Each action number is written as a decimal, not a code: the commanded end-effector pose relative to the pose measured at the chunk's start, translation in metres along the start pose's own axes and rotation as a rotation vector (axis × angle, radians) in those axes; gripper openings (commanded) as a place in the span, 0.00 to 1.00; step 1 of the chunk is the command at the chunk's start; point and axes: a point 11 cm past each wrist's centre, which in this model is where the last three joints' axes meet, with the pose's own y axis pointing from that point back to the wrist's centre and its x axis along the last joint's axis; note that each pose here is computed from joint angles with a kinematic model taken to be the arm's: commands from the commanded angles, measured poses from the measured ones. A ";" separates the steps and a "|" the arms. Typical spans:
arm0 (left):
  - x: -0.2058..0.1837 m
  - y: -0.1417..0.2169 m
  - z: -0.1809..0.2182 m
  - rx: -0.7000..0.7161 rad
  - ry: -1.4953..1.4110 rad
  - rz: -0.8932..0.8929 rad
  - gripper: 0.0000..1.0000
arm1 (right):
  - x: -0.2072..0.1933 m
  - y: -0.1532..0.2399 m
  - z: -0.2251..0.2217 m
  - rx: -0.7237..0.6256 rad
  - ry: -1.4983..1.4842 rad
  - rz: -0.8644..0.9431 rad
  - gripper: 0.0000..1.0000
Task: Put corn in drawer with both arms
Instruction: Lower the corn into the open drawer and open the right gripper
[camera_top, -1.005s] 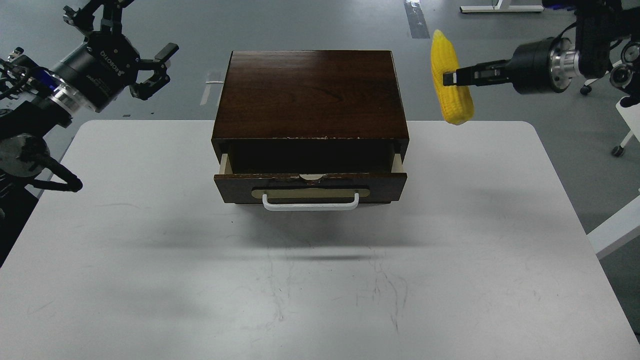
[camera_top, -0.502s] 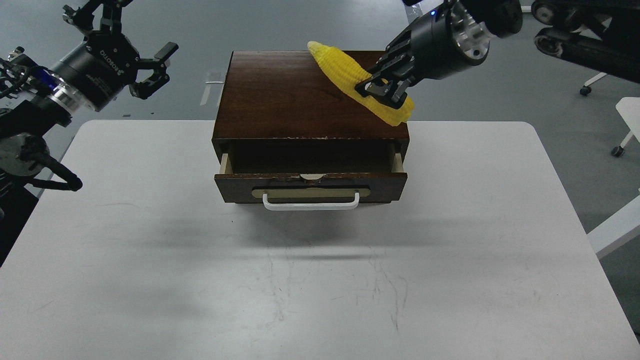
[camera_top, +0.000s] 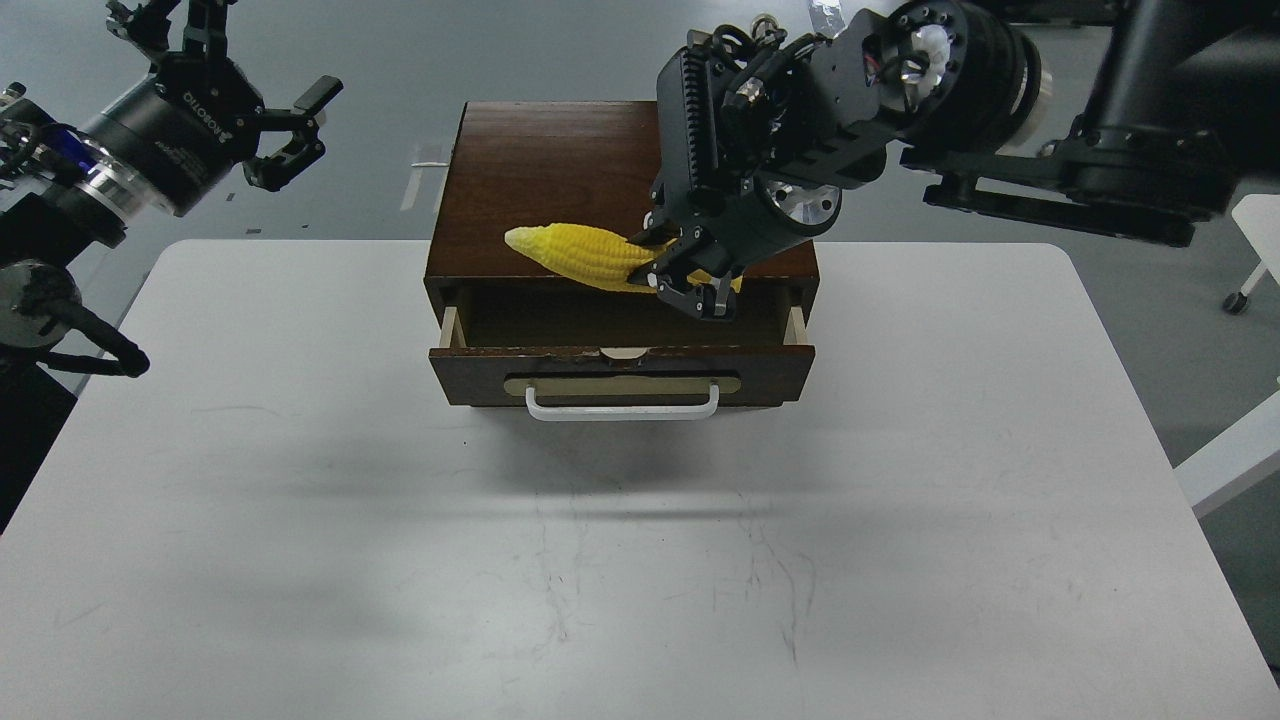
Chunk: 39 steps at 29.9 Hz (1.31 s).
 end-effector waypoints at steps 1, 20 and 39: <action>0.001 0.001 0.001 0.000 -0.004 0.003 0.99 | -0.012 -0.011 -0.010 0.033 -0.021 0.005 0.16; 0.002 0.002 0.001 -0.002 -0.001 0.006 0.99 | -0.014 -0.018 -0.012 0.039 -0.001 0.019 0.29; 0.002 0.002 0.001 -0.001 -0.002 0.005 0.99 | -0.017 -0.017 -0.008 0.028 -0.015 0.019 0.73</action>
